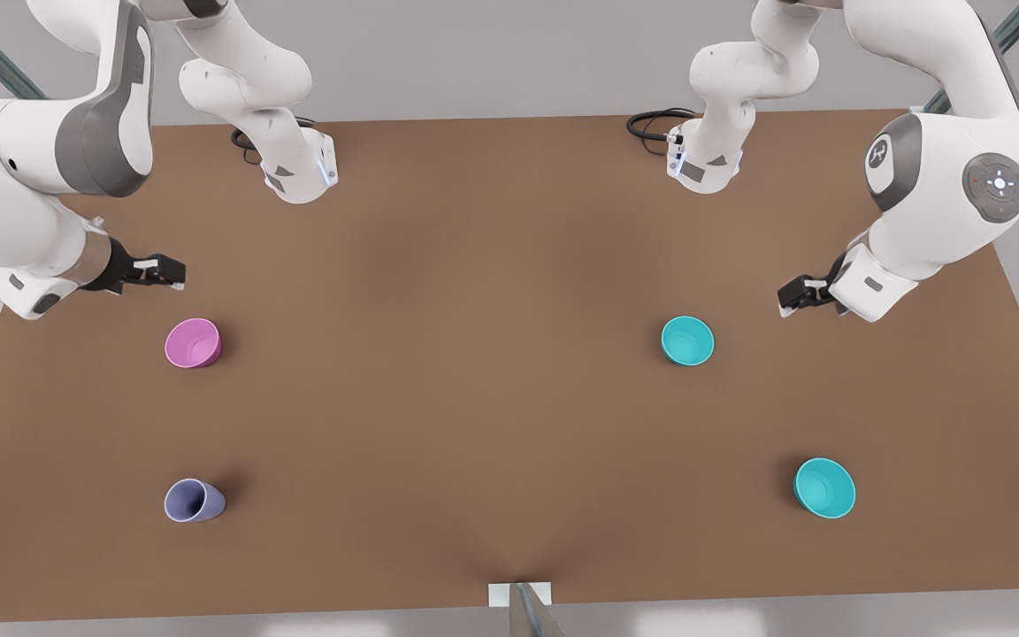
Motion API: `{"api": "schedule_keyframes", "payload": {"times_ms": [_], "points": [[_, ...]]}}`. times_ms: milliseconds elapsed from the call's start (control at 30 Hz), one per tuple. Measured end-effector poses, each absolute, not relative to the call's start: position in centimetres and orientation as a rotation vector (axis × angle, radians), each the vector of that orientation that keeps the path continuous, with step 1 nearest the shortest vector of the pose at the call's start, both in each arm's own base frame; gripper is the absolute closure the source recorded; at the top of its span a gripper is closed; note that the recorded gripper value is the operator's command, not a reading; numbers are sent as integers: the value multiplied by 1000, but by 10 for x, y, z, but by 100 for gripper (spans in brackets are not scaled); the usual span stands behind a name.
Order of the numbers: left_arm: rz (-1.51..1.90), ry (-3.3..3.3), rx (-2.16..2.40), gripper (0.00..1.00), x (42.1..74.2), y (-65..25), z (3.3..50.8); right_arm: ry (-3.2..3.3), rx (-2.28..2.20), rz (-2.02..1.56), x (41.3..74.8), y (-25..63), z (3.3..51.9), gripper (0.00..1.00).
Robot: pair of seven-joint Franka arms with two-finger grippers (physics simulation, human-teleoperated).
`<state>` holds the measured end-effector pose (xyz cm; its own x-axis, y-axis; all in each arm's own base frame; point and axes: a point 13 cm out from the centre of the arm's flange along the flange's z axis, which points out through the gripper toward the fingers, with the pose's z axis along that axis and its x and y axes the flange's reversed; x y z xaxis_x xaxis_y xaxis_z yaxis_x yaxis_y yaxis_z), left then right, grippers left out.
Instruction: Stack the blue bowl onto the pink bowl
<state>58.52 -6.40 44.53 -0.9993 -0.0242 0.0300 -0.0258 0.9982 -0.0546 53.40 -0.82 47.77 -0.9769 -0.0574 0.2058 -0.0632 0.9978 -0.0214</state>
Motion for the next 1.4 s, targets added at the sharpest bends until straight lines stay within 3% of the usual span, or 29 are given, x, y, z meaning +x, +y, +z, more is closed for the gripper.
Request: {"api": "schedule_keyframes", "payload": {"times_ms": [133, 333, 500, 600, 933, 1133, 1167, 1267, 1333, 1367, 1400], "points": [[87, -3118, 52, 0, 587, -63, 446, -2911, 83, 64, 539, -16, 464, 0], [89, -3130, 63, 0, 589, -63, 450, -2741, -75, 131, 539, -103, 362, 0], [89, -3134, 81, 0, 591, -58, 451, -2689, -171, 37, 498, -153, 278, 0], [90, -3137, 101, 0, 591, -52, 453, -2698, -217, 2, 492, -178, 219, 0], [93, -3139, 104, 0, 591, -54, 454, -2759, -304, -80, 478, -208, 111, 0], [92, -3135, 124, 0, 592, -48, 452, -2780, -348, -132, 468, -217, 78, 0], [91, -3134, 126, 0, 592, -47, 451, -2784, -348, -136, 468, -217, 76, 2], [91, -3139, 133, 0, 591, -44, 455, -2792, -342, -151, 469, -216, 70, 47], [91, -3142, 153, 0, 591, -37, 459, -2792, -338, -163, 469, -216, 65, 64], [93, -3153, 164, 0, 593, -32, 465, -2790, -335, -172, 468, -215, 61, 78], [94, -3160, 172, 0, 594, -29, 470, -2791, -334, -186, 468, -214, 59, 79]]}}
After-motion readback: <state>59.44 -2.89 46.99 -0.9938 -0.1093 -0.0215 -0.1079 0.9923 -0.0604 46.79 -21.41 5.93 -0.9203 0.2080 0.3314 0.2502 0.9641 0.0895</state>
